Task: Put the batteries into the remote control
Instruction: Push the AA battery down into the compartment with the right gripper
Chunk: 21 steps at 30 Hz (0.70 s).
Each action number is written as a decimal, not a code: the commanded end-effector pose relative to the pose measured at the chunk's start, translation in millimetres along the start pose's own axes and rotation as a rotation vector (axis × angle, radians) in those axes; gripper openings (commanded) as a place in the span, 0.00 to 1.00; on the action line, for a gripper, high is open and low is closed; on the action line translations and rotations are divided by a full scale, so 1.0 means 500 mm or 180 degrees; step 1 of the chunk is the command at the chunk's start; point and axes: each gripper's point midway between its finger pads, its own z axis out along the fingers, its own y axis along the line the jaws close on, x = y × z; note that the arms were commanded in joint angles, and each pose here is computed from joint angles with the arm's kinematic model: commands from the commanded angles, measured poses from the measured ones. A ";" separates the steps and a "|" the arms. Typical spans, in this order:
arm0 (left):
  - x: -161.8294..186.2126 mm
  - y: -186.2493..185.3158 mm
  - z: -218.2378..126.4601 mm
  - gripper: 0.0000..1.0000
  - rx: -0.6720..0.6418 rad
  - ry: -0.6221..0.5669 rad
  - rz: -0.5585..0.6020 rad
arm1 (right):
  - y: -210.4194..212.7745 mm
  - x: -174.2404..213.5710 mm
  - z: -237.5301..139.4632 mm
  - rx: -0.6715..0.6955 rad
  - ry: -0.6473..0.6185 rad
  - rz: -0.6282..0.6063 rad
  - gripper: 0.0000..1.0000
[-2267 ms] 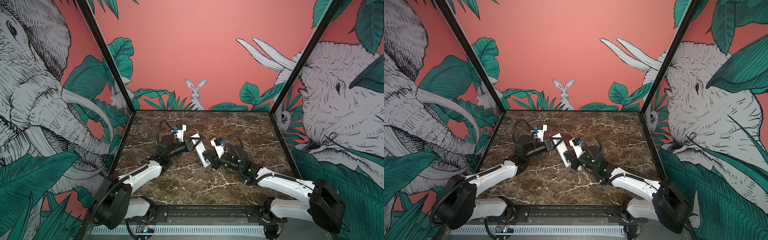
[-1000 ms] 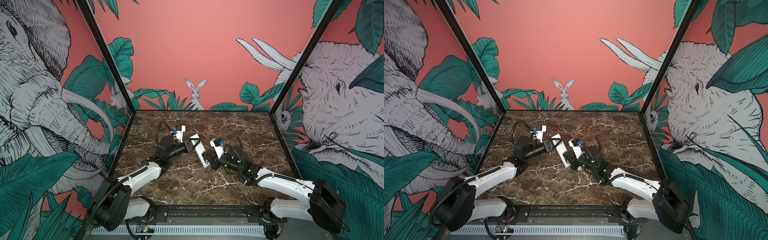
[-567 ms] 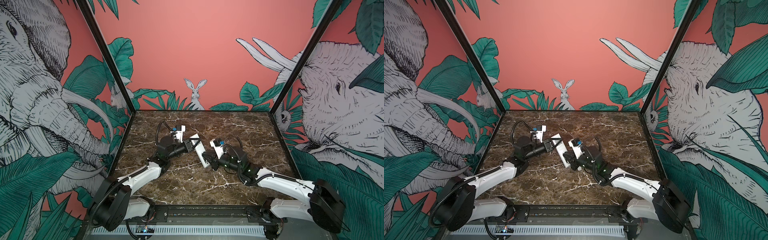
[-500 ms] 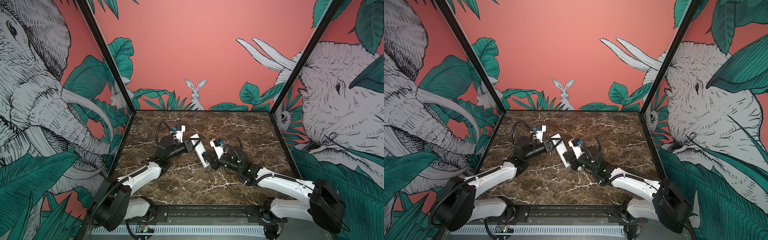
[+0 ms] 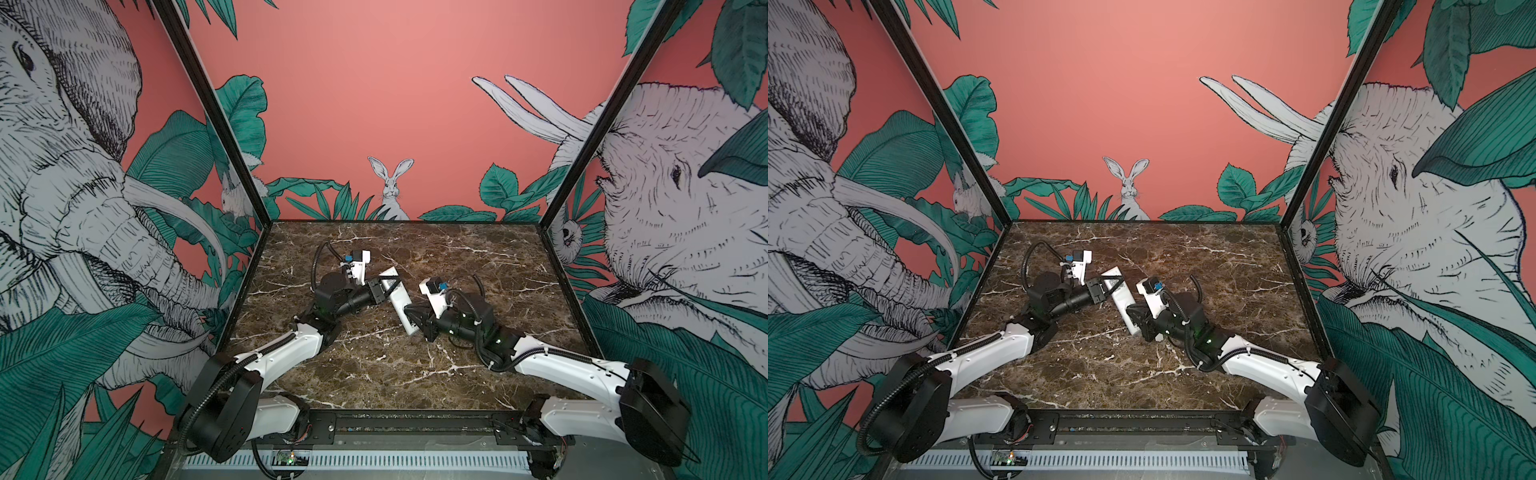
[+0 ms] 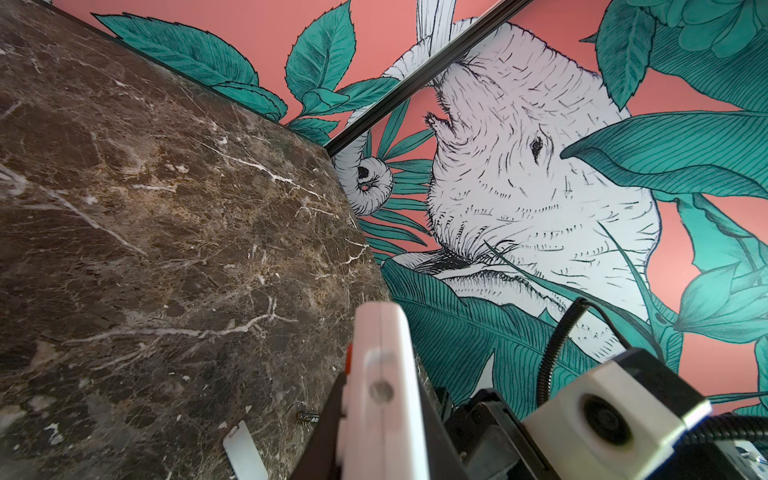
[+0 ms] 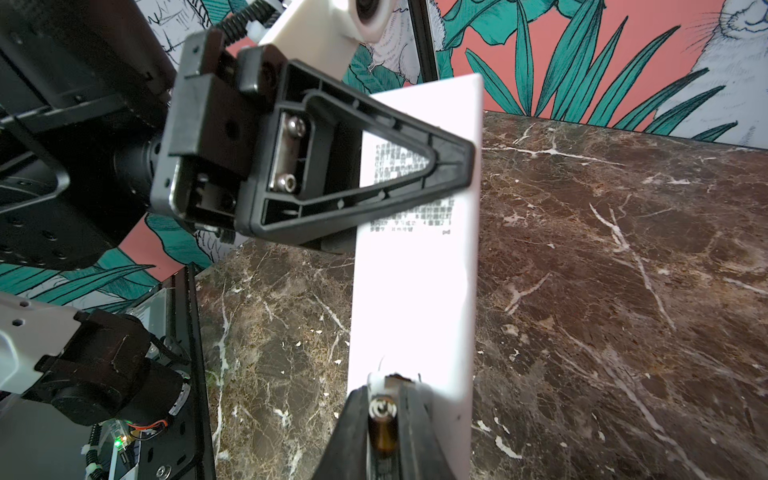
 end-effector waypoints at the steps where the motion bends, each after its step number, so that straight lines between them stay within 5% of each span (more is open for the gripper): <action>1: -0.027 -0.059 -0.013 0.00 0.0284 -0.0145 0.0167 | 0.001 -0.001 0.001 0.0020 -0.0017 -0.0038 0.22; 14: -0.024 -0.057 -0.015 0.00 0.0277 -0.0143 0.0166 | 0.000 -0.006 -0.004 0.0037 -0.0047 -0.0008 0.28; 21: -0.021 -0.052 -0.015 0.00 0.0257 -0.0136 0.0163 | 0.002 -0.010 -0.010 0.0044 -0.0062 -0.0024 0.39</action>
